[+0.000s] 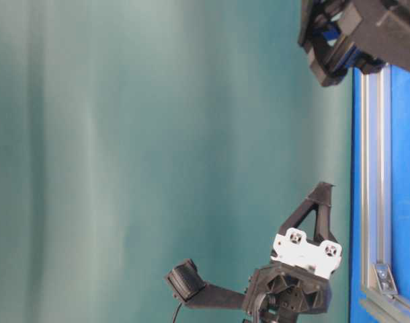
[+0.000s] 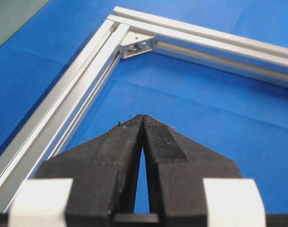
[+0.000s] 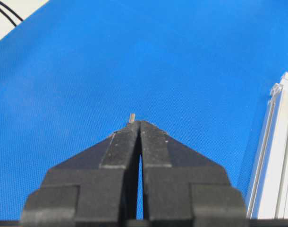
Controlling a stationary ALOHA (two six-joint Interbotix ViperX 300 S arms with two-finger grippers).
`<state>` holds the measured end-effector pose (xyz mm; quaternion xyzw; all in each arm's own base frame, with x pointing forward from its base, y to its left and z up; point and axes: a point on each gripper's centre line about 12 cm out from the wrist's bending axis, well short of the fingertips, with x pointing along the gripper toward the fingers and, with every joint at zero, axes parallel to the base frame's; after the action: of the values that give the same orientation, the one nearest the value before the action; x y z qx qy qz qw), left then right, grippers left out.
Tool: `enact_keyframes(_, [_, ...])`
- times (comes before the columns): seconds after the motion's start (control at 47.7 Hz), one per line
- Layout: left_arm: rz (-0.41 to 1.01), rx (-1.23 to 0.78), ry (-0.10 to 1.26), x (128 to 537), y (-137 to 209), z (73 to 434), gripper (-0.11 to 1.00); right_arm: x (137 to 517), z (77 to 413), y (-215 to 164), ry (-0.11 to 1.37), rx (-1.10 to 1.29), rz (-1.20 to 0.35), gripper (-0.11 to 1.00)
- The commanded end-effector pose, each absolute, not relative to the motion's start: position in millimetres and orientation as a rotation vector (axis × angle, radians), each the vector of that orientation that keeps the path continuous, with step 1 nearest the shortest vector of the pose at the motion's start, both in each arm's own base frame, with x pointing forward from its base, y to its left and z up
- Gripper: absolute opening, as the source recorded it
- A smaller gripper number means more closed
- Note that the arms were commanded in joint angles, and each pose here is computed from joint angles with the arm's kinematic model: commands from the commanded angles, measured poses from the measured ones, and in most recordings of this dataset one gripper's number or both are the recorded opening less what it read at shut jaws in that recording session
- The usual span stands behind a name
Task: Insert the wire through the string loop located on the right side.
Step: 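Open the right gripper and lower it over the black USB cable plug end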
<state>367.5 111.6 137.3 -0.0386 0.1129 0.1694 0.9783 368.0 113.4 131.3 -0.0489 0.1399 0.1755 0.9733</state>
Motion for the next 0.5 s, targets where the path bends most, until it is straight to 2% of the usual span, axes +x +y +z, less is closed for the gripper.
enact_keyframes(0.0, [0.337, -0.071, 0.176, 370.9, 111.7, 154.4, 0.00, 372.4, 149.0, 113.9, 0.231, -0.089, 0.350, -0.06])
enact_keyframes(0.084, [0.336, -0.071, 0.177, 371.1, 111.1, 154.2, 0.00, 372.8, 149.4, 113.9, 0.230, -0.085, 0.349, -0.02])
enact_keyframes(0.168, [0.337, -0.070, 0.179, 370.5, 111.6, 153.8, 0.00, 373.0, 149.6, 113.6, 0.231, -0.068, 0.344, 0.10])
enact_keyframes(0.251, [0.337, -0.070, 0.180, 370.1, 111.5, 153.3, 0.00, 373.5, 149.9, 113.4, 0.235, -0.043, 0.338, 0.29])
enact_keyframes(0.44, [0.336, -0.072, 0.180, 370.3, 110.9, 153.3, 0.00, 373.6, 148.1, 112.6, 0.256, -0.029, 0.330, 0.86])
enact_keyframes(0.482, [0.337, -0.072, 0.180, 370.1, 111.5, 153.3, 0.00, 373.6, 147.9, 112.3, 0.258, -0.026, 0.326, 0.90])
